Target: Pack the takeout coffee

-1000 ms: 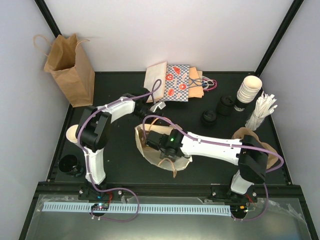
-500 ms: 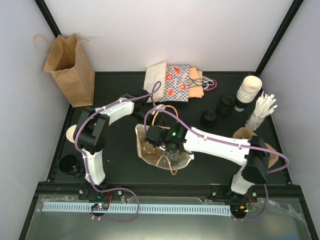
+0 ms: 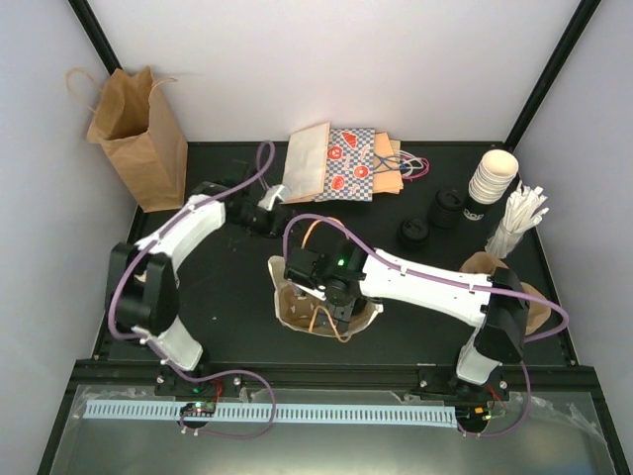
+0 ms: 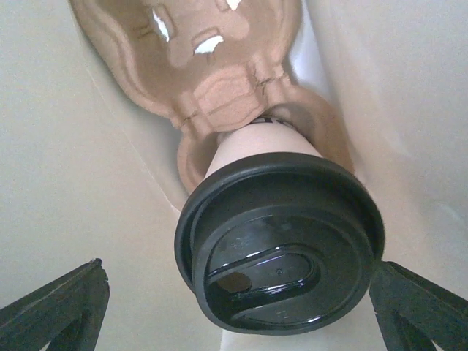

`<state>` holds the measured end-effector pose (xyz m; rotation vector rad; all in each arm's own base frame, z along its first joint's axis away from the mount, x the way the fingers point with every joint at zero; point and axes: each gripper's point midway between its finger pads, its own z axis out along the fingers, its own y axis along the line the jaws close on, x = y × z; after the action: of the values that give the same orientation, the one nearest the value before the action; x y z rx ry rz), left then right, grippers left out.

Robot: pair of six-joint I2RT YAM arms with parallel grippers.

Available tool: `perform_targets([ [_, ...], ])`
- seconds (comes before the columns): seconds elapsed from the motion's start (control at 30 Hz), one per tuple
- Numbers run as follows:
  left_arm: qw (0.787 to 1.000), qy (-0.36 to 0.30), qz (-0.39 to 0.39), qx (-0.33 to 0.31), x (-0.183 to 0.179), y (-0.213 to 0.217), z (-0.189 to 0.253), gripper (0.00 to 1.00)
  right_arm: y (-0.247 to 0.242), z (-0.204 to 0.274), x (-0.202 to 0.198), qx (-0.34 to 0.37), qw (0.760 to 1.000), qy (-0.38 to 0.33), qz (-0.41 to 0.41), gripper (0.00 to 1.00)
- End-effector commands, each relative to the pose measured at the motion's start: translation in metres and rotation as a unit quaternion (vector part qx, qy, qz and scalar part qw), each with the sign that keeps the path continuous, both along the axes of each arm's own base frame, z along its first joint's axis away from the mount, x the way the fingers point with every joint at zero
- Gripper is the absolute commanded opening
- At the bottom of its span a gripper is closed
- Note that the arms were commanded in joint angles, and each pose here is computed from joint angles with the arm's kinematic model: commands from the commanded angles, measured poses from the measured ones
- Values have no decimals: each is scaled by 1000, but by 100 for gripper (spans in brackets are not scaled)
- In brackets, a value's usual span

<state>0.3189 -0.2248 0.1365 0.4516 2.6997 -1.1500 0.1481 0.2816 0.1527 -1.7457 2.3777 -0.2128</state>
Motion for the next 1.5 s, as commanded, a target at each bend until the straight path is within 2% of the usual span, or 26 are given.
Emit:
perform_targets([
  [0.0, 993, -99, 49, 37, 10, 26, 48, 99, 18, 23, 11, 44, 998, -32, -6, 100],
  [0.17, 977, -184, 84, 60, -2, 48, 94, 99, 28, 47, 21, 85, 994, -65, -5, 100],
  [0.27, 965, -241, 92, 47, -21, 56, 122, 99, 31, 59, 24, 106, 991, -81, -6, 100],
  [0.37, 950, -302, 78, 2, -45, 54, 149, 98, 33, 69, 27, 125, 988, -94, -7, 100],
  [0.5, 928, -364, 46, -70, -79, 46, 180, 92, 36, 76, 28, 141, 985, -101, -1, 100],
  [0.63, 908, -402, -4, -121, -108, 37, 200, 87, 41, 73, 22, 149, 985, -84, 13, 100],
  [0.83, 892, -435, -22, -123, -128, 41, 212, 85, 43, 65, 15, 147, 987, -59, 21, 100],
  [1.03, 895, -428, -28, -121, -143, 45, 209, 84, 44, 46, -2, 133, 990, -3, 37, 100],
  [1.27, 907, -399, -66, -122, -151, 39, 191, 59, 49, 28, -14, 127, 990, 40, 53, 99],
  [1.37, 907, -395, -75, -125, -154, 38, 190, 54, 50, 24, -16, 128, 989, 48, 57, 99],
  [1.47, 908, -392, -77, -126, -155, 38, 187, 52, 51, 19, -17, 123, 989, 54, 58, 99],
])
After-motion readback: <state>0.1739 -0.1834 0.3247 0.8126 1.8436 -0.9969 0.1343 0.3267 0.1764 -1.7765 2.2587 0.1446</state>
